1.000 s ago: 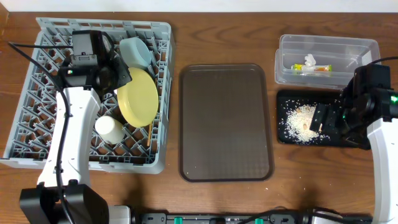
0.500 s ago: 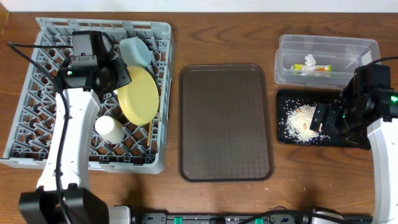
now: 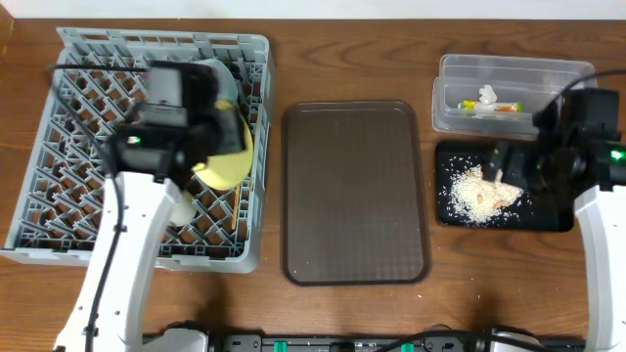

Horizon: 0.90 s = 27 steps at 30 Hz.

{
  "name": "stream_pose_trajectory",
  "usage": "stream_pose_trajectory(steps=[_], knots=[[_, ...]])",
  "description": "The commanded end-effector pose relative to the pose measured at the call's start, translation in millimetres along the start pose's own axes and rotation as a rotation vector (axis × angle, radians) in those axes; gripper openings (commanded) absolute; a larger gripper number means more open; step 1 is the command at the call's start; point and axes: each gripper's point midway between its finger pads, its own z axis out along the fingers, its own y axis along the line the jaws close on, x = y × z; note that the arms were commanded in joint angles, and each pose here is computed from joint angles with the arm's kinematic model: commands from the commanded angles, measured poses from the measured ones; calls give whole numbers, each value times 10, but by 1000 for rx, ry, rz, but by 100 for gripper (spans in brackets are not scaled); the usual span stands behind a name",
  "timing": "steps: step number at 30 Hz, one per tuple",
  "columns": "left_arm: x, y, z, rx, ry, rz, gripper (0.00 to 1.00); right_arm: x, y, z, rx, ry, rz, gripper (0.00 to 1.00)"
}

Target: Sort waste into correct bins and load items into the dishwasher

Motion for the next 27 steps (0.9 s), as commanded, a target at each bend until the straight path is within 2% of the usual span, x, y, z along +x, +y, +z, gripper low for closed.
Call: stream_pose_trajectory(steps=[1,4,9,13,15,16,20,27], knots=[[226,-244,93,28,82,102,66,-141,411,-43,-115,-72,-177,99],[393,-219,105,-22,144,128,78,-218,582,-1,-136,-107,-264,99],[734,-40,18,-88,290,116,78,-141,561,145,-91,-48,-285,99],[957,46,-141,-121,363,116,79,-46,514,106,-79,-17,-232,99],[975,67,-229,-127,328,123,80,-1,457,54,-53,-15,-211,99],[978,66,-289,-119,299,124,84,23,428,27,-41,-21,-203,99],[998,64,-526,-79,151,136,86,120,387,-45,-48,-86,-205,99],[1210,122,-927,-1,-148,165,88,386,299,-297,-92,-326,-220,99]])
